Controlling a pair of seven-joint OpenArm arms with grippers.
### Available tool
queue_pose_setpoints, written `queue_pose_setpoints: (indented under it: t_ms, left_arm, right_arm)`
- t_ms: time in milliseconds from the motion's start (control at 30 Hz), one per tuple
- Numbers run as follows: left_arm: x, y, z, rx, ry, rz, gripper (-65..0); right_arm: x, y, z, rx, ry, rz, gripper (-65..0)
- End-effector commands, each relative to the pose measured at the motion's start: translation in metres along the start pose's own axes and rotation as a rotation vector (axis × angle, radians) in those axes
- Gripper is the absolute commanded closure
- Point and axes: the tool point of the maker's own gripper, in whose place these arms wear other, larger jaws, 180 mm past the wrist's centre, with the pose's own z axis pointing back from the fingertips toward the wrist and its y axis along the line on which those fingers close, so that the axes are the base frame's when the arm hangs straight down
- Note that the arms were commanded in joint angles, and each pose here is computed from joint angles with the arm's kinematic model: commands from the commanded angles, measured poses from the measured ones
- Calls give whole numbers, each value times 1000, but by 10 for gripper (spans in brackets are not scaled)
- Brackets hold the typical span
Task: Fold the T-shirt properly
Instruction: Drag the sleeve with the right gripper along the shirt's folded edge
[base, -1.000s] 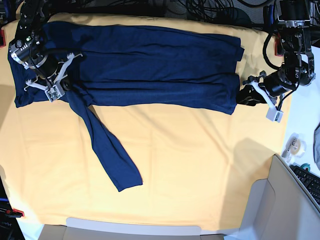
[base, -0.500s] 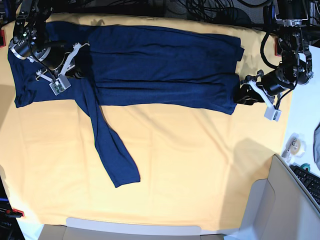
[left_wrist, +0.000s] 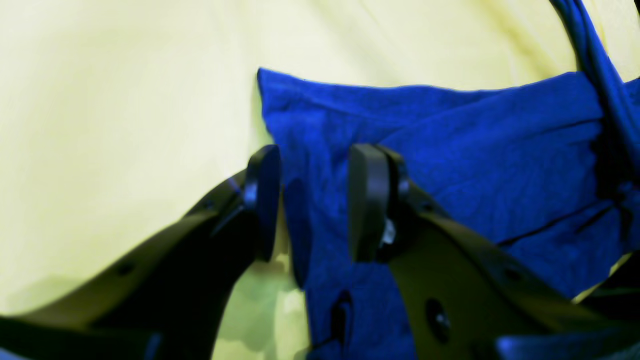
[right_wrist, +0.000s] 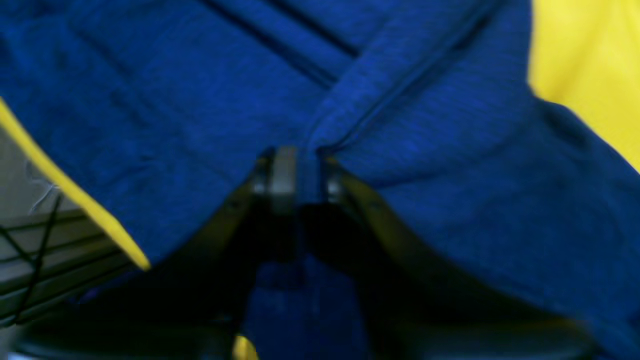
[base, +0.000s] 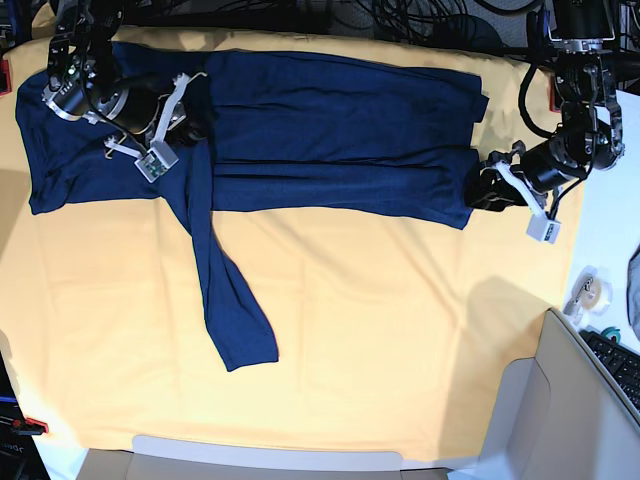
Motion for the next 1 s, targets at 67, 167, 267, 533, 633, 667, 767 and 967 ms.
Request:
queue_pose_setpoints:
  t_ms: [67, 167, 267, 533, 633, 667, 767, 967]
  left_arm:
    - [16, 0, 6, -2, -46, -23, -223]
    - [16, 0, 6, -2, -45, -23, -223]
    - [16, 0, 6, -2, -45, -23, -223]
    - [16, 0, 6, -2, -45, -23, -223]
    - [16, 0, 6, -2, -45, -23, -223]
    - [16, 0, 6, -2, -45, -23, -223]
    - [15, -1, 5, -5, -43, -23, -223]
    - [13, -5, 2, -16, -49, -8, -223]
  right_arm:
    - [10, -2, 4, -2, -35, 20, -277]
    - [10, -4, 5, -9, -36, 17, -334]
    - [16, -10, 8, -27, -50, 24, -334]
    - [77, -76, 33, -217, -290, -90, -334]
    - [103, -91, 17, -201, -357, -161, -334]
    - [109, -99, 9, -194, -373, -238, -334]
    - [128, -110, -21, -137, -400, -424, -334]
    - [170, -132, -57, -90, -490, -590, -334]
